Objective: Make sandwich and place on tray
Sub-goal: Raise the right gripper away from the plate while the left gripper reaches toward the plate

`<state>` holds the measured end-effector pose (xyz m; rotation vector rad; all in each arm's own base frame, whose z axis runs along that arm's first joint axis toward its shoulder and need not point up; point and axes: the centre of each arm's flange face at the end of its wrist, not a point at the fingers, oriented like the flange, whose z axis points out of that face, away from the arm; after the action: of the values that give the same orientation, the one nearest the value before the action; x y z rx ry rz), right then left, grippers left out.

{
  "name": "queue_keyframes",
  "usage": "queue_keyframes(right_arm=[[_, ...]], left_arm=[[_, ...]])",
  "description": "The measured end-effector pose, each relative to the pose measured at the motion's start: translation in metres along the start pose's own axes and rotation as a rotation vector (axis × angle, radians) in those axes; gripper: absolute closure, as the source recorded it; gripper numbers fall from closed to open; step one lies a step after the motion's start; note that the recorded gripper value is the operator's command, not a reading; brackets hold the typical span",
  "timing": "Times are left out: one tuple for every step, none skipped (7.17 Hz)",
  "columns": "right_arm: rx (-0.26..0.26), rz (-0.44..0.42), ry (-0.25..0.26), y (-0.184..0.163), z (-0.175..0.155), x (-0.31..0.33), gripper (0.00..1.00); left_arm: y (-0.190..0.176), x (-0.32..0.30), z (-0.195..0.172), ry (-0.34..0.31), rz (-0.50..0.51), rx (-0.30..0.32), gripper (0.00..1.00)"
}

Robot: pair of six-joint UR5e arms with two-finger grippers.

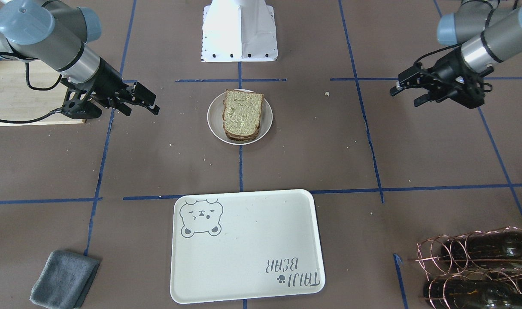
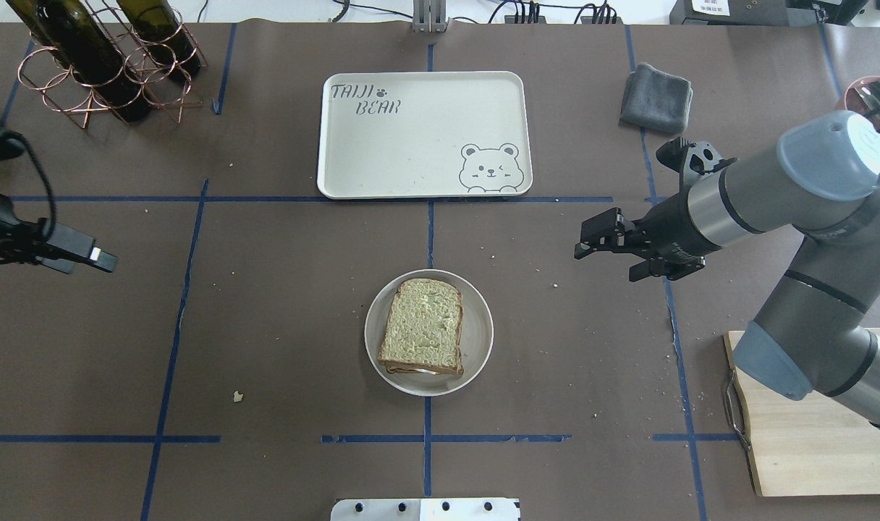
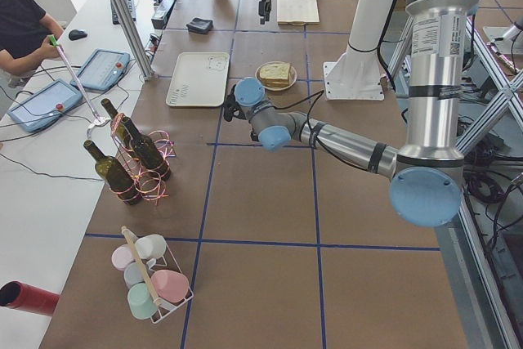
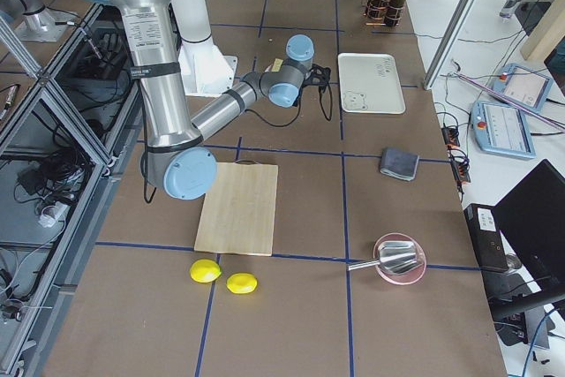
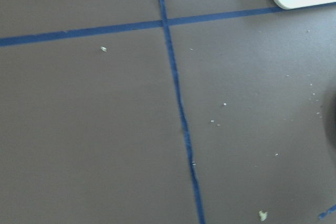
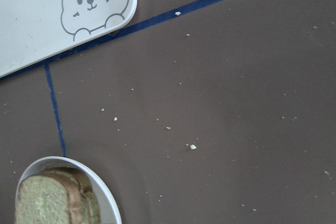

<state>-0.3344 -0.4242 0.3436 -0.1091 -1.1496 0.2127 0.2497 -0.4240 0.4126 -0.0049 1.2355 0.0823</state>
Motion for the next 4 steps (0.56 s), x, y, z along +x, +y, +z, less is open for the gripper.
queue_keyframes(right_arm=[[-0.003,-0.007,0.012,-0.006,-0.007,0.017,0.0],[0.0,-0.022,0.022,-0.013,-0.014,0.032,0.0],[0.004,-0.032,0.03,-0.018,-0.018,0.043,0.0],[0.007,-0.035,0.036,-0.021,-0.019,0.048,0.0]], left_arm=[[0.006,0.05,0.042,0.019,-0.084,-0.011,0.21],[0.022,0.094,0.087,0.027,-0.134,-0.022,0.28],[0.042,0.124,0.129,0.019,-0.154,-0.005,0.33],[0.048,0.144,0.16,0.01,-0.159,0.019,0.37]])
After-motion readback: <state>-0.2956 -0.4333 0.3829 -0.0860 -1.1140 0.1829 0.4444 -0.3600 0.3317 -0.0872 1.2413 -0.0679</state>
